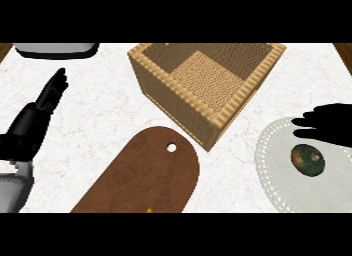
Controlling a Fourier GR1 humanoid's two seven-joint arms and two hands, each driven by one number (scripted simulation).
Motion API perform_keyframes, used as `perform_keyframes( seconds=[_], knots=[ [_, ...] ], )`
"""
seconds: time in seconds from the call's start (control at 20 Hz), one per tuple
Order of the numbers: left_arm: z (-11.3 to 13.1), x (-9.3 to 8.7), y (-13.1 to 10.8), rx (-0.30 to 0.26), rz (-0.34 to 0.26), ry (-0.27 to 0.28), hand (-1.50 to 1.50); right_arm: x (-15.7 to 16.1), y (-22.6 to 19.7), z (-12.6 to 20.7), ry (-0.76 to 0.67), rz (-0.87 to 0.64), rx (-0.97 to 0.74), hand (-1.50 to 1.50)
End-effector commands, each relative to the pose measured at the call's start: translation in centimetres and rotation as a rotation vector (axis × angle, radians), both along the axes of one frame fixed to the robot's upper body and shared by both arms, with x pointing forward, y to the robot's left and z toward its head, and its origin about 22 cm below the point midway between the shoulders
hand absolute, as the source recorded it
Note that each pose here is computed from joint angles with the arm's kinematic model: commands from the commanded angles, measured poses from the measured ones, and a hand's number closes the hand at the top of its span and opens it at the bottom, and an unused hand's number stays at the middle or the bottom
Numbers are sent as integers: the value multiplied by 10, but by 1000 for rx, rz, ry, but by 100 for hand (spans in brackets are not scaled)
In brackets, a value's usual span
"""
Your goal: Pick the squash from the placemat and place it in the basket
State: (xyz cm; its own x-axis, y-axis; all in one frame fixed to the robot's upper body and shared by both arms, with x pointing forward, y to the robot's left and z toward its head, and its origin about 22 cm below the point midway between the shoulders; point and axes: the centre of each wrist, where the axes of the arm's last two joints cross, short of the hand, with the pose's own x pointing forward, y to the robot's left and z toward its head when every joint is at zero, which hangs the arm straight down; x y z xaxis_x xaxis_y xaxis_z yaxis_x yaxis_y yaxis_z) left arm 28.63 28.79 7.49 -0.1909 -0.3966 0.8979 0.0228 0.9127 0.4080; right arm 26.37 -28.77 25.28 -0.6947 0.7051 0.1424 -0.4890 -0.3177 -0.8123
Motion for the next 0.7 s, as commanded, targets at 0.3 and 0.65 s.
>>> perform_keyframes(
  seconds=[0.3, 0.65],
  knots=[
    [7, -3, 18, 8, 0, -2, 0, 22, 2, -67, 45, 28, -151, -150],
    [-4, 12, -3, 1, 13, 2, 0, 37, 4, -119, 35, 52, -175, -150]
  ],
)
